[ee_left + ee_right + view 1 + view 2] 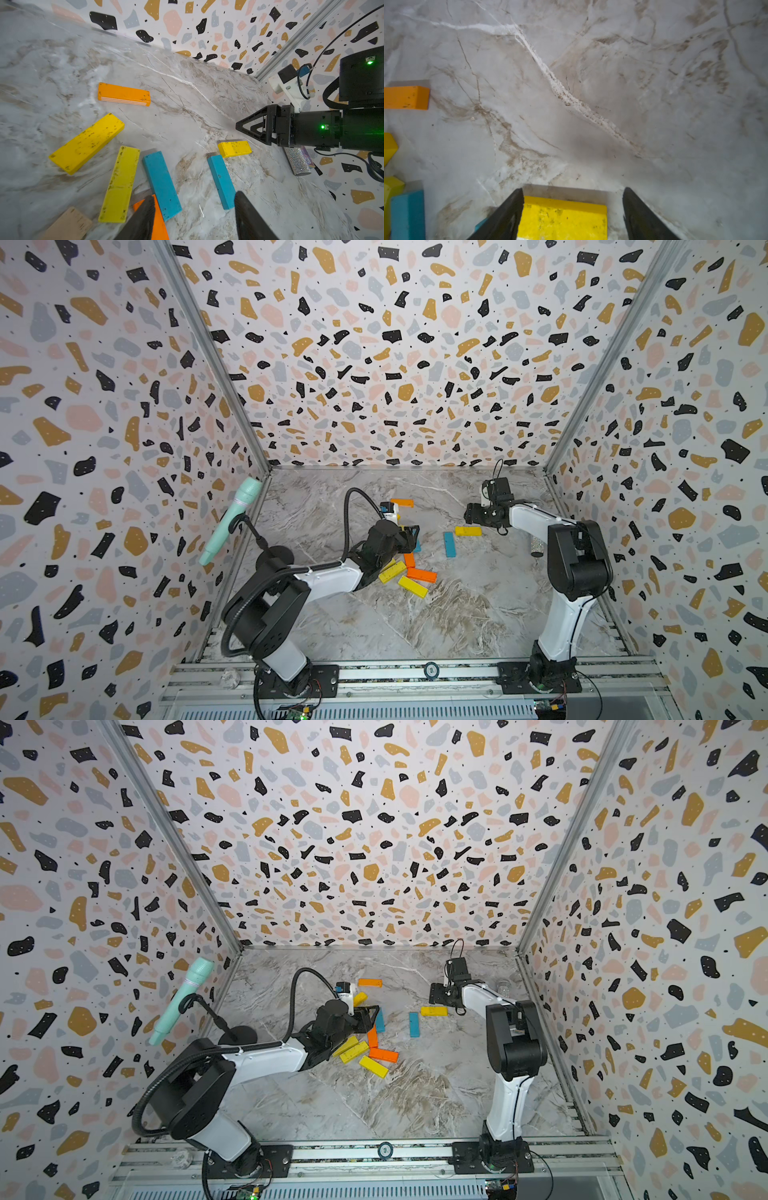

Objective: Assemble the number 6 with building blocks
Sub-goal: Assemble the building block at the center of the board.

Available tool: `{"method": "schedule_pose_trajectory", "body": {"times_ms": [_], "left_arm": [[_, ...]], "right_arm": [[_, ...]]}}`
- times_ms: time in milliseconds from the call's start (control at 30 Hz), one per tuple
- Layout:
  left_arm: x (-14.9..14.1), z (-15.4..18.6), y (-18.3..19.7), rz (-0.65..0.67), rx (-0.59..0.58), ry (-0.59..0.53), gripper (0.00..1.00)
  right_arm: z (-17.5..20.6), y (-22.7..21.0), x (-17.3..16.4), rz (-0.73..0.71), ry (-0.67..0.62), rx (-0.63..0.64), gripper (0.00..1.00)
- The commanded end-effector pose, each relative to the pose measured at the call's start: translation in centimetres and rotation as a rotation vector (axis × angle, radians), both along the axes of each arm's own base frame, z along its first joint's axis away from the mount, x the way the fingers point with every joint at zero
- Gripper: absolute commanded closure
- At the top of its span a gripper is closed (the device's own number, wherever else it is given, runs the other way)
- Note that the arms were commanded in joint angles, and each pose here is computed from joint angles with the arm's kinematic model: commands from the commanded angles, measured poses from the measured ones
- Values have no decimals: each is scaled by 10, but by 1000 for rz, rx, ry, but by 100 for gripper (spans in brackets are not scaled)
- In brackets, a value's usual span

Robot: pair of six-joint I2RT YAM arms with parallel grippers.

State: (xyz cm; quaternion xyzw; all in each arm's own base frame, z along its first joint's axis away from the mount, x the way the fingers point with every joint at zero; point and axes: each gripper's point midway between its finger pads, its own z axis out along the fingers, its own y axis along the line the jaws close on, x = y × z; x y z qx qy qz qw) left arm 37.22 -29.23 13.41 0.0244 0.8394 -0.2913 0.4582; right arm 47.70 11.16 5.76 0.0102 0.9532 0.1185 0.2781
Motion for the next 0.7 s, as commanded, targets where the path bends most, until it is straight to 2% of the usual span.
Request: {"method": "schedule_pose_trajectory", "body": {"times_ms": [0, 267, 667], "left_arm": [[4, 5, -25, -53, -66, 3, 47], [-1, -20, -46, -88, -58, 40, 47], [0, -29, -53, -113, -54, 52, 47]], "right_arm": [[9, 4, 7, 20, -7, -10, 24], [-10, 13, 3, 39, 37, -78, 22], [-30, 17, -18, 70, 90, -106, 23]]}}
